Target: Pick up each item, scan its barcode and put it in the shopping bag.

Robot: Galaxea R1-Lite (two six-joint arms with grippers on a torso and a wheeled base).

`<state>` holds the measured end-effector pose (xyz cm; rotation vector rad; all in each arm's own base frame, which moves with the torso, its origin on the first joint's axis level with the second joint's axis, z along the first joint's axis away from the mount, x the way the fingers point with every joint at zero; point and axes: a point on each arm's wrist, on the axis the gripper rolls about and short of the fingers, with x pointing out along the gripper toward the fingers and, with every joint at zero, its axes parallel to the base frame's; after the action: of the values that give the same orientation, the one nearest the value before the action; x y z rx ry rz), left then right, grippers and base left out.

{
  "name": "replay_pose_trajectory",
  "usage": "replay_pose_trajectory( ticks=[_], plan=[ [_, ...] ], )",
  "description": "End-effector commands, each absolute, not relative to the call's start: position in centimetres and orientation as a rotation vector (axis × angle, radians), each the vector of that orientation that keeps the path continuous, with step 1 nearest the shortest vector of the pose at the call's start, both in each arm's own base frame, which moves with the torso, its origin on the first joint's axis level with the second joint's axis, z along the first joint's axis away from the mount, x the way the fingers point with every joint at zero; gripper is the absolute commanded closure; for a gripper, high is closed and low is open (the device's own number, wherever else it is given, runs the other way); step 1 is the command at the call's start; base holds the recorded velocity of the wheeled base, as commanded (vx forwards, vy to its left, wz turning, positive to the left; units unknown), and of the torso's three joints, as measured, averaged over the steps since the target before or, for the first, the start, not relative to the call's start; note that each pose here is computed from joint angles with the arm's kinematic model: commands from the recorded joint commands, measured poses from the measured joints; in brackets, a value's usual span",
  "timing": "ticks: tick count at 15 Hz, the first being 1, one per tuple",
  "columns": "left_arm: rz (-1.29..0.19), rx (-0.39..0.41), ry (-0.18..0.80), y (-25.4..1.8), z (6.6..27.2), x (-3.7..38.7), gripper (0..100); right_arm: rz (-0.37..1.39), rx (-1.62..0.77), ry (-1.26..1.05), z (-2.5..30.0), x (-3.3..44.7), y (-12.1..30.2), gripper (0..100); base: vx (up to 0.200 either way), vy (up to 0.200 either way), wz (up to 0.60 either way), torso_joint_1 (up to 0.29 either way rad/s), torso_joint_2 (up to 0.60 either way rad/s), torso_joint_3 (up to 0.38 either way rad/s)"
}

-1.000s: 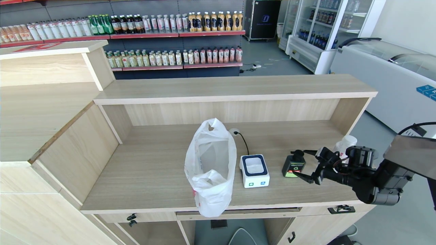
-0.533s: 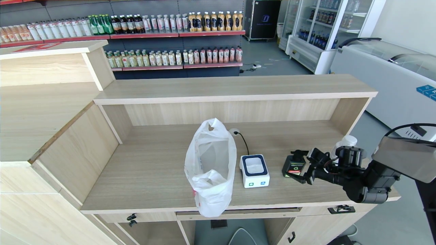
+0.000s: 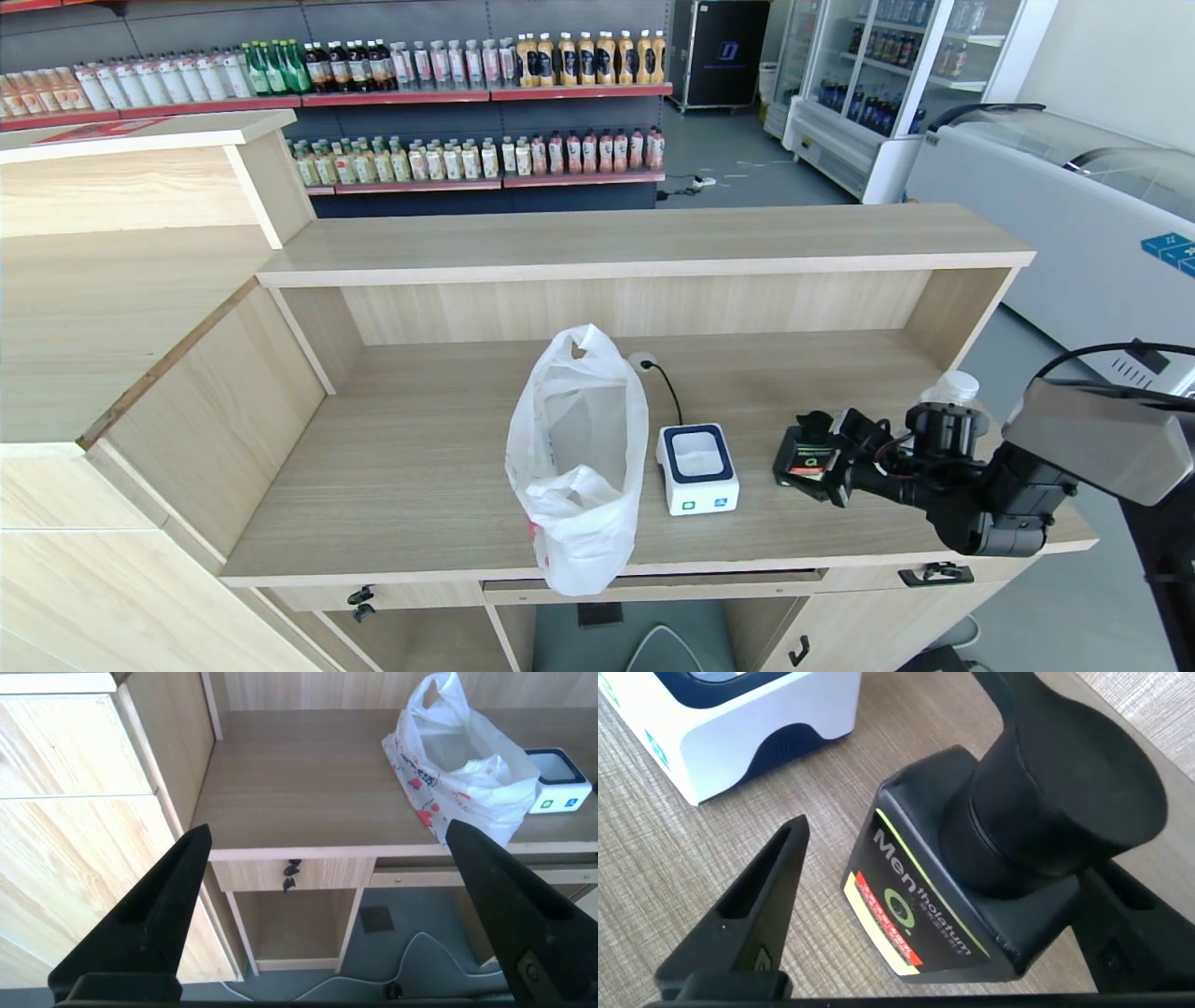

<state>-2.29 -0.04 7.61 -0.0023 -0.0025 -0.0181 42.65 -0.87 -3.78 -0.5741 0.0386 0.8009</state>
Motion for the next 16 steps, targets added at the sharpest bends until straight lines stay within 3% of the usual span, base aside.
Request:
replay_pose_trajectory(
  ticks=[1,6,8,11,13,16],
  plan=[
    [-0.018,-0.003,-0.003,0.0,7.6,-2.3,0,0.811,-0.573,0.038,-4.1,42.8,-0.5,100,0.0,0.0,0.0,0.0,0.0,0.0],
    [-0.018,-0.003,-0.003,0.0,7.6,-2.3,0,0.812,-0.579,0.026,-3.8,42.8,-0.3,100,0.0,0.0,0.0,0.0,0.0,0.0],
    [-0.018,-0.003,-0.003,0.0,7.6,-2.3,0,0.787,-0.609,-0.022,-1.5,42.9,-0.6,100,0.0,0.0,0.0,0.0,0.0,0.0],
    [-0.018,-0.003,-0.003,0.0,7.6,-2.3,0,0.68,-0.662,-0.156,8.6,40.3,-2.8,100,0.0,0.0,0.0,0.0,0.0,0.0],
    [-0.018,-0.003,-0.003,0.0,7.6,-2.3,0,0.672,-0.623,-0.173,13.5,36.2,-2.4,100,0.0,0.0,0.0,0.0,0.0,0.0],
    [-0.018,-0.003,-0.003,0.0,7.6,-2.3,0,0.663,-0.715,-0.222,17.2,28.8,-1.4,100,0.0,0.0,0.0,0.0,0.0,0.0]
  ],
)
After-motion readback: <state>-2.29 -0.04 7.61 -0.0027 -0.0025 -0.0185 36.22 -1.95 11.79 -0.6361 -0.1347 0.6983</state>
